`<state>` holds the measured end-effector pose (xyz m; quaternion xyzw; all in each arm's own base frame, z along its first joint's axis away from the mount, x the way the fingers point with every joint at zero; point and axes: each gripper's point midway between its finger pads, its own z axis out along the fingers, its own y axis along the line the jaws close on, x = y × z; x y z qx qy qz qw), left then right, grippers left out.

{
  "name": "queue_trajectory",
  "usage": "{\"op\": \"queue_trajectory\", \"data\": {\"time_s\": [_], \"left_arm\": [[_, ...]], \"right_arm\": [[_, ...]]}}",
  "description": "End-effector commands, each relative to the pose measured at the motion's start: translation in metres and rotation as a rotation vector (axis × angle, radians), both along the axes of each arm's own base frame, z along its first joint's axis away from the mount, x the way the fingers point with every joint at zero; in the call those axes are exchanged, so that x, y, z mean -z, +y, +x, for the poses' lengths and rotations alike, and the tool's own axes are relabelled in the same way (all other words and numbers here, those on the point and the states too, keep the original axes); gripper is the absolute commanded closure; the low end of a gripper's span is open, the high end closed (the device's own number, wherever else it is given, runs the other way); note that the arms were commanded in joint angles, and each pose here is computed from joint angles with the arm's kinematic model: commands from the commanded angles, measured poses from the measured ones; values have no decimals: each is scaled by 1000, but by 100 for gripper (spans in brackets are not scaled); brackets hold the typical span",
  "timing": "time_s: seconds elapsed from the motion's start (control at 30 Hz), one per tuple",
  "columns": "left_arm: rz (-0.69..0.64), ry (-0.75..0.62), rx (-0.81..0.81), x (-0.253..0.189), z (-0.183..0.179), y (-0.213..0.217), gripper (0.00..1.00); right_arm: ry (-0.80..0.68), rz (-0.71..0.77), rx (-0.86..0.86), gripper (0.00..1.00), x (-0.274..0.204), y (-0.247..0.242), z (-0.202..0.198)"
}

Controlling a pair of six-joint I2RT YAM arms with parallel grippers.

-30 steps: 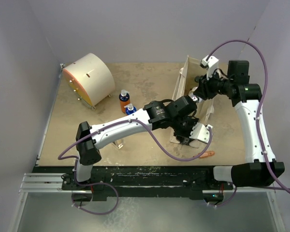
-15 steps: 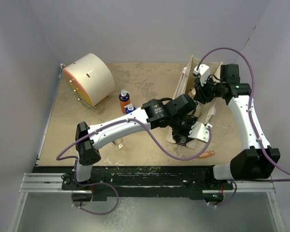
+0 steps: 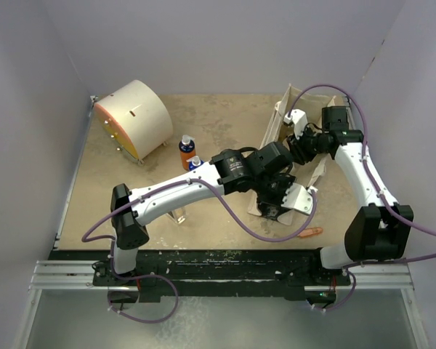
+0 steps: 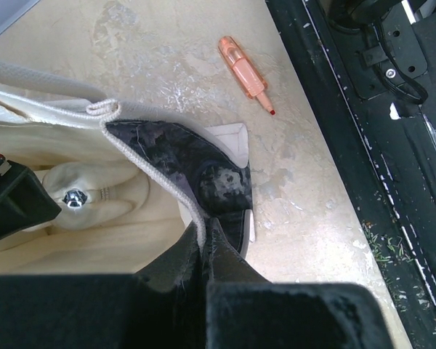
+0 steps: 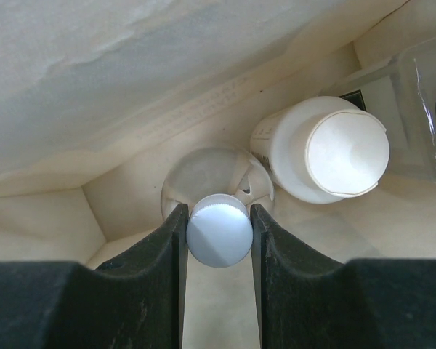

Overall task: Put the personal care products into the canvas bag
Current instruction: Place the care product in the canvas bag.

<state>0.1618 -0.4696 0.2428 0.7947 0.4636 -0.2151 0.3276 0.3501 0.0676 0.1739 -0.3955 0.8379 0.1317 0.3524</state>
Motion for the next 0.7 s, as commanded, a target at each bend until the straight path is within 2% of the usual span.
{"op": "queue_trajectory", "data": {"time_s": [0.0, 0.67], "left_arm": [[-41, 9, 42, -22, -15, 9, 100], [-77, 64, 42, -27, -25, -7, 100]], "right_arm": [[-172, 17, -22, 100, -31, 4, 26], [-184, -29, 15, 99, -25, -6, 34]]}}
